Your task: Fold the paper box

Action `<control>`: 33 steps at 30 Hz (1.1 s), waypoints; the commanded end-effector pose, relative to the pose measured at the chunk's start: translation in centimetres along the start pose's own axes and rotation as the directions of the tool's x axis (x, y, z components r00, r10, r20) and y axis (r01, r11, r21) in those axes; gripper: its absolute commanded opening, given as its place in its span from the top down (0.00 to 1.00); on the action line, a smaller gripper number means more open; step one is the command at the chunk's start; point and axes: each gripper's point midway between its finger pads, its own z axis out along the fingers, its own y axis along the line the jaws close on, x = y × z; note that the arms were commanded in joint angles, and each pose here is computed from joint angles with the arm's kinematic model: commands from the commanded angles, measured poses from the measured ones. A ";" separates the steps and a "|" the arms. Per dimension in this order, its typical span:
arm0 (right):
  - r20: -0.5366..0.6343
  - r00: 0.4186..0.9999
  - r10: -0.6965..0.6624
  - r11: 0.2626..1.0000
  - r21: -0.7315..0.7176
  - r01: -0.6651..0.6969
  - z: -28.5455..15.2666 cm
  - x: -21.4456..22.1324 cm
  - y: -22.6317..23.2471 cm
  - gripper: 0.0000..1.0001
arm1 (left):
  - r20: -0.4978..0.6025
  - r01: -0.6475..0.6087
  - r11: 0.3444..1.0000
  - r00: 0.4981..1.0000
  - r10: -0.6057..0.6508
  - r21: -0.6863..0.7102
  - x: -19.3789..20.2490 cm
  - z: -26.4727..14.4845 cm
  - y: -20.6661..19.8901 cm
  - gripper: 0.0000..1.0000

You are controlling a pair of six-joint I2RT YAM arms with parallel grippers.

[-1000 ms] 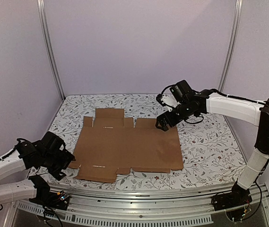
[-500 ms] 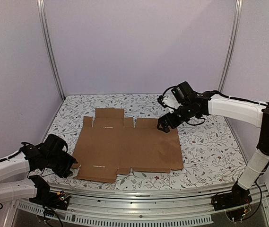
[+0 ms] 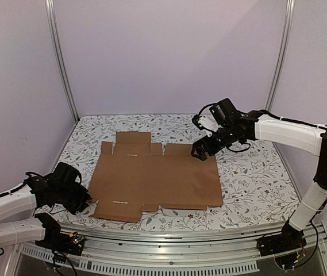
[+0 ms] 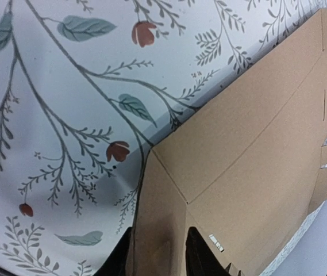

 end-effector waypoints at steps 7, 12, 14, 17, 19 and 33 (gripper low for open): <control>0.032 0.999 0.004 1.000 -0.006 -0.004 -1.3 -0.5 0.2 0.01 | 0.031 -0.030 0.999 0.999 0.029 0.014 -1.0 -0.4 -0.8 0.89; 0.038 0.999 0.004 1.000 -0.007 -0.004 -1.6 -0.7 0.2 0.01 | 0.058 -0.044 0.998 0.997 0.042 0.037 -1.7 -1.0 -2.1 0.96; 0.043 0.999 -0.001 1.000 -0.004 0.001 -1.8 -0.8 0.2 0.01 | 0.072 -0.053 0.997 0.996 0.049 0.055 -2.0 -1.4 -2.9 1.00; 0.051 0.999 -0.002 1.000 0.005 0.002 -2.3 -1.1 0.1 0.01 | 0.094 -0.078 0.993 0.993 0.070 0.084 -2.6 -2.0 -4.6 1.00; 0.061 0.998 -0.006 1.000 0.013 0.005 -2.8 -1.3 0.0 0.01 | 0.112 -0.108 0.989 0.989 0.097 0.100 -3.1 -2.5 -6.0 1.00; 0.257 0.966 -0.013 0.999 0.044 0.002 -11.0 -4.6 -0.1 0.01 | 0.149 -0.528 0.800 0.849 0.507 0.287 -3.6 -4.5 -21.1 1.00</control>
